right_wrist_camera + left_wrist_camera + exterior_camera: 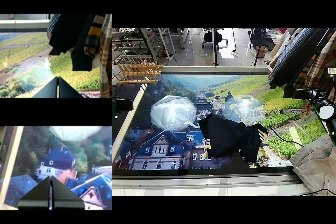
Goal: Fold the clothes and pants, and hang the long-sleeved shirts on hangers.
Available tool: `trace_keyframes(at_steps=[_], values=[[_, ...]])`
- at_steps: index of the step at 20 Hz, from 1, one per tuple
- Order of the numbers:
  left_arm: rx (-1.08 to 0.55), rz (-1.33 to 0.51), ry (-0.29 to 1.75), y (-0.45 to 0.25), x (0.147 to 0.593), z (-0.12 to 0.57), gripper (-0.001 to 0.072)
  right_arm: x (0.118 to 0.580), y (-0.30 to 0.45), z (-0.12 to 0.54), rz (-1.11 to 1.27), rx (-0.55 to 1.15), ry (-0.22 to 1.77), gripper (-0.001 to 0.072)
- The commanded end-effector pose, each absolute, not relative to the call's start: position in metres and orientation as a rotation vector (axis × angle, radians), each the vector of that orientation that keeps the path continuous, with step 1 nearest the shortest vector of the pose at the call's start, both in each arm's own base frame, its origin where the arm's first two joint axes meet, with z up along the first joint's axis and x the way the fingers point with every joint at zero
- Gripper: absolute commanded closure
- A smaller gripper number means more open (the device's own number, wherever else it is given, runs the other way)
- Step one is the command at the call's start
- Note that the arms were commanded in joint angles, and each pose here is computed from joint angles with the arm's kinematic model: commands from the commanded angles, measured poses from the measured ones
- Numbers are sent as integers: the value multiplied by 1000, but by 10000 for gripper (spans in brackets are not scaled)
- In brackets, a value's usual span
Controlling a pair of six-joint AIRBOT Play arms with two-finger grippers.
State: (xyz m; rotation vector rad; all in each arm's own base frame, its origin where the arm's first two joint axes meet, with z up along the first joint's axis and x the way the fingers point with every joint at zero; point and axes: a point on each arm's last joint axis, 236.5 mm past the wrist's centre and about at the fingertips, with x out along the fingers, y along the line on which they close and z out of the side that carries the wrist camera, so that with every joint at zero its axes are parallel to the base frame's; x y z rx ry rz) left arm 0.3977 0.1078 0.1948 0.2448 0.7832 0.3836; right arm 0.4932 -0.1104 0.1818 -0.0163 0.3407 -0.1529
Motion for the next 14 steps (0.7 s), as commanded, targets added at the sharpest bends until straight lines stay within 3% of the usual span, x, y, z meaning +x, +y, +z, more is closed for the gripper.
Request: trace_keyframes(at_steps=[1, 9, 14], values=[[244, 385, 783, 108, 397, 195, 692, 493, -110, 183, -152, -17, 339, 696], [238, 380, 783, 107, 398, 194, 692, 493, -110, 183, -152, -17, 339, 696], [149, 312, 792, 86, 401, 186, 692, 493, -110, 183, -152, -17, 339, 696]])
